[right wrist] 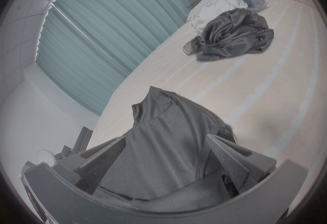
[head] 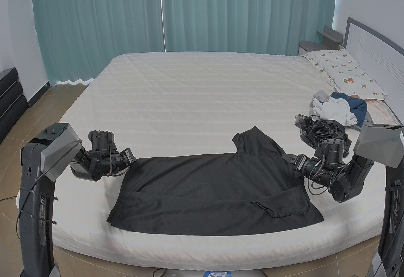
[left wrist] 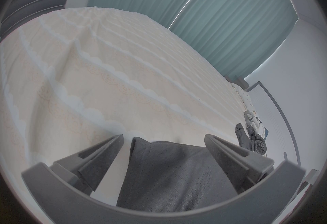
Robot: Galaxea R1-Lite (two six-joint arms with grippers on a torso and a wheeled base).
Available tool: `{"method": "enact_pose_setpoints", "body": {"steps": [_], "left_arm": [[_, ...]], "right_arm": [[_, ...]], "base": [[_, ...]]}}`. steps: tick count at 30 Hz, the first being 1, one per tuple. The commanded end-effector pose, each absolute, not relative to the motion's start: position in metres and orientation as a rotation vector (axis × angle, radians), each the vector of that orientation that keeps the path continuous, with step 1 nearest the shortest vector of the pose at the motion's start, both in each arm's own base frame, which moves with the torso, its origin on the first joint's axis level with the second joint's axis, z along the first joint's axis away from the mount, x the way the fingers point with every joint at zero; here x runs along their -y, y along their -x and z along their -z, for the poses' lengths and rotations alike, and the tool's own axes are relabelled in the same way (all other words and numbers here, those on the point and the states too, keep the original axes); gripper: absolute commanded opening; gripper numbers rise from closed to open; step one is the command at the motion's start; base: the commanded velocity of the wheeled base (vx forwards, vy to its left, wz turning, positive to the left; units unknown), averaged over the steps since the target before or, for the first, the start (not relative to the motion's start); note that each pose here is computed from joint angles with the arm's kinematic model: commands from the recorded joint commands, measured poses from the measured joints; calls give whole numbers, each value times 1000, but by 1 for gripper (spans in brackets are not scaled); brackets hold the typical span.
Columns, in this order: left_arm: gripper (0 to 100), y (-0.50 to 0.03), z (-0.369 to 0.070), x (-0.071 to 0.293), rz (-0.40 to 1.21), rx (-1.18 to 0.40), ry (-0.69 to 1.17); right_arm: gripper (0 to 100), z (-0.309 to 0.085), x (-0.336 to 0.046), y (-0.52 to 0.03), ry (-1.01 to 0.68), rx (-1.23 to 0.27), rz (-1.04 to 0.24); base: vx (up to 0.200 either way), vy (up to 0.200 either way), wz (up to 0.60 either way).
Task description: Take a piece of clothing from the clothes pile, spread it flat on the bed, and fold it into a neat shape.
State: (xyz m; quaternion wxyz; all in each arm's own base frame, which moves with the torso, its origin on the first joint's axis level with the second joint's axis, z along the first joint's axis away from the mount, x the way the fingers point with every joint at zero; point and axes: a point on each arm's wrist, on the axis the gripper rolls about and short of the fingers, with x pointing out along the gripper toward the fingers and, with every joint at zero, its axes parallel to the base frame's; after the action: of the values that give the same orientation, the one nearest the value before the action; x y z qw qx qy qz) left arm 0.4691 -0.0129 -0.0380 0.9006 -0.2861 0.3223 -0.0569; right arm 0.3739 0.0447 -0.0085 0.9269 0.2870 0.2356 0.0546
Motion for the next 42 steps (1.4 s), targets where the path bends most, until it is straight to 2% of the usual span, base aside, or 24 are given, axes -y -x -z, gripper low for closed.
{"method": "enact_pose_setpoints", "body": {"steps": [1, 6, 9, 15, 21, 35, 36, 42], "left_arm": [[0, -467, 38, 13, 102, -670, 598], [0, -464, 40, 14, 84, -685, 633], [0, -462, 39, 14, 80, -689, 642], [0, -459, 39, 14, 74, -700, 650], [0, -459, 39, 13, 74, -697, 649], [0, -459, 38, 13, 75, -698, 649], [0, -459, 38, 13, 75, -698, 649], [0, -459, 39, 13, 74, -697, 647]], "right_arm": [[100, -6, -49, -409, -476, -450, -146], [100, 11, -55, -447, -324, -500, -156], [100, 19, -58, -464, -286, -497, -154], [100, 30, -60, -485, -279, -518, -132], [100, 41, -63, -505, -281, -472, -137], [100, 52, -70, -519, -284, -455, -112], [0, 51, -70, -519, -284, -452, -113], [0, 50, -73, -518, -330, -450, -91]], "base": [[0, 0, 0], [0, 0, 0], [0, 0, 0], [0, 0, 0], [0, 0, 0], [0, 0, 0], [0, 0, 0], [0, 0, 0]]}}
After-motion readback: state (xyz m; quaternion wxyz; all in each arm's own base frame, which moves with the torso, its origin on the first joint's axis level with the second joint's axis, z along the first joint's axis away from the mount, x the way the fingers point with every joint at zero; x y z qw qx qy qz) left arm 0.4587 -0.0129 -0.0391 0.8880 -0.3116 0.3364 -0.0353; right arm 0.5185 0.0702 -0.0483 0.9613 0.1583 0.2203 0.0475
